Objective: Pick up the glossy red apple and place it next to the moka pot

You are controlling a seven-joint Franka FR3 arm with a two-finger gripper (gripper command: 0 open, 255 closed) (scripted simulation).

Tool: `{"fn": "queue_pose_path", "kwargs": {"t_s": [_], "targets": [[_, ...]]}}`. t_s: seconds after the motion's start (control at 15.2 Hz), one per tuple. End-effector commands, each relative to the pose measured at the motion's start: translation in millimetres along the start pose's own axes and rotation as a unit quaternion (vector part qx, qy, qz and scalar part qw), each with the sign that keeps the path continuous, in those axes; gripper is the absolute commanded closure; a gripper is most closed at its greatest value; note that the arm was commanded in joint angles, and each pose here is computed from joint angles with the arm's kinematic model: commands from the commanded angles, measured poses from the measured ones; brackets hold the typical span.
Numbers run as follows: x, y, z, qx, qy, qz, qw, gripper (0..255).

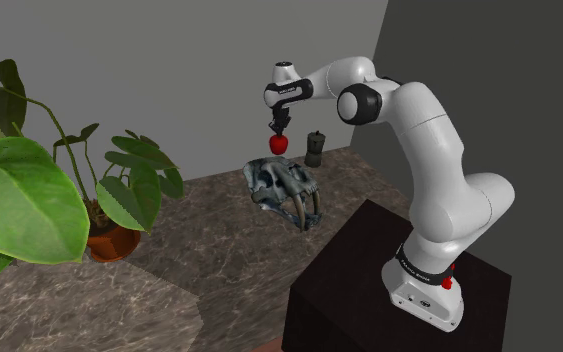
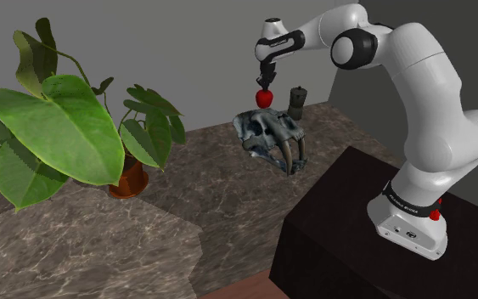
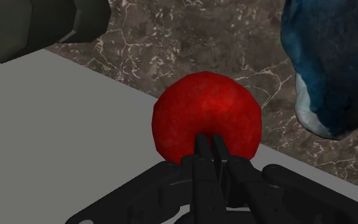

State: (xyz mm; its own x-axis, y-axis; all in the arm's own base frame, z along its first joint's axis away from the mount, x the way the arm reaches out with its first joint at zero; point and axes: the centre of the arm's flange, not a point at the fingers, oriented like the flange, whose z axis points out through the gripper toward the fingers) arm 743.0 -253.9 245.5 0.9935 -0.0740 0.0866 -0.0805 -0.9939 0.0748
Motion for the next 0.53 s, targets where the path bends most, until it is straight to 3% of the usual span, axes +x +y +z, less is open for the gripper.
{"fn": "queue_pose_path", "kwargs": {"t_s": [0.0, 0.46], "targets": [[-0.7, -0.6, 9.8, 0.000, 0.000, 0.000, 1.0000, 255], [-3.9, -3.4, 46.6, 0.000, 0.000, 0.000, 1.0000, 255]]}}
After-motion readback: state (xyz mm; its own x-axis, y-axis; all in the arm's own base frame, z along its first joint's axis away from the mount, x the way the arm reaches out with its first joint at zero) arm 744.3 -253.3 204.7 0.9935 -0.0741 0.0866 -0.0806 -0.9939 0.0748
